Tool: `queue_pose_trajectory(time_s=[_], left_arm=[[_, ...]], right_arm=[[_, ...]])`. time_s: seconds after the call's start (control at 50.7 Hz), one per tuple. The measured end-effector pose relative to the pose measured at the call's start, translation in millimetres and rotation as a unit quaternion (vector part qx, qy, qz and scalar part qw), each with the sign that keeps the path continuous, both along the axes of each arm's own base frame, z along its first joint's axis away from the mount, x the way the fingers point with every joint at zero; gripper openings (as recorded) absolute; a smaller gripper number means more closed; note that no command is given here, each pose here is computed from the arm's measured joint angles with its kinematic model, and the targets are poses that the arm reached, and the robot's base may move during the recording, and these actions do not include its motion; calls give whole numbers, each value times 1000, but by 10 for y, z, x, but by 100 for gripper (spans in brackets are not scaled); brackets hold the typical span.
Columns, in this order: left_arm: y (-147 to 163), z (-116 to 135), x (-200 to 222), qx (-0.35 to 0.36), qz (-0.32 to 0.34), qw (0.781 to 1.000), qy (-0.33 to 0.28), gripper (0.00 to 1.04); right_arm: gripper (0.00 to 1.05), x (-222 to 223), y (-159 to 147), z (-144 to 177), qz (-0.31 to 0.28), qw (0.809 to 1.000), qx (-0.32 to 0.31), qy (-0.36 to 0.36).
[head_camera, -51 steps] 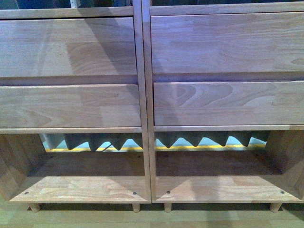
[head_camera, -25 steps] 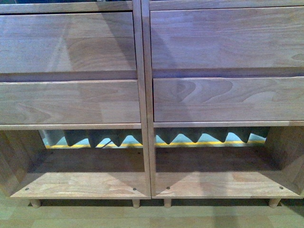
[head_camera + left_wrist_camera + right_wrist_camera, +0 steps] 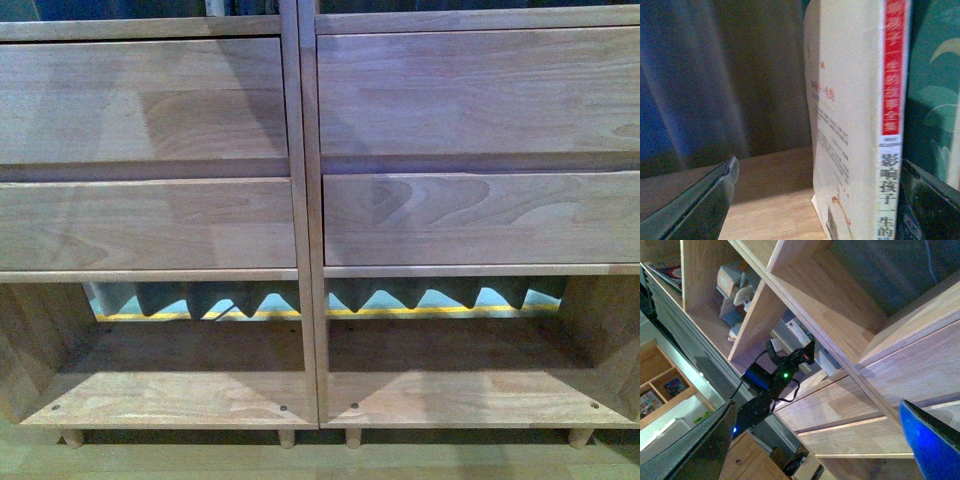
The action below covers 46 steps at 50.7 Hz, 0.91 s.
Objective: Organize books on shelf
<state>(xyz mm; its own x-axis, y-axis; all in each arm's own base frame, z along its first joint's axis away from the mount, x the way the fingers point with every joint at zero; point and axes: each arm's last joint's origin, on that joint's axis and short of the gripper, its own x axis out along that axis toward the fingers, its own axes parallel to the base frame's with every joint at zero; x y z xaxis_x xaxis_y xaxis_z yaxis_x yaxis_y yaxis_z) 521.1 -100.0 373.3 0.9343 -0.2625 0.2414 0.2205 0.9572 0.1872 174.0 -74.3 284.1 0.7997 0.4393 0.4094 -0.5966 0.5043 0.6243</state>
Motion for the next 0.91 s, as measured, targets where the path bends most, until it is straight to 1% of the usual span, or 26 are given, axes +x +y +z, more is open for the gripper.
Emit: queue_pose_trajectory(time_s=[0.197, 0.335, 0.394, 0.493, 0.532, 0.611, 0.67, 0.73, 0.848, 0.907], left_arm=[[-7, -6, -199, 10, -3, 1000, -3, 98], [14, -4, -468, 3, 0, 1000, -9, 98], [30, 33, -630, -1, -1, 1000, -17, 98], [62, 122, -1013, -12, -12, 999, -36, 98], [81, 159, -1246, -20, -23, 999, -38, 98], [114, 160, -1577, -24, -28, 999, -39, 98], [150, 121, -1802, -28, -44, 998, -38, 98], [209, 22, -2063, -35, -47, 998, -25, 98], [368, -208, -2505, -42, -43, 998, -2, 98], [478, -328, -2734, -47, -37, 998, 17, 98]], right_arm=[[98, 0, 0, 1, 0, 1000, 0, 0], [98, 0, 0, 1, 0, 1000, 0, 0], [98, 0, 0, 1, 0, 1000, 0, 0], [98, 0, 0, 1, 0, 1000, 0, 0], [98, 0, 0, 0, 0, 1000, 0, 0], [98, -1, 1, 1, 0, 1000, 0, 0], [98, -99, 8, -13, -5, 1000, 7, 4], [98, -317, 86, -88, -19, 1000, 5, 10], [98, -504, 226, -9, -54, 998, -40, -7], [98, -514, 261, -40, -77, 995, -56, 8]])
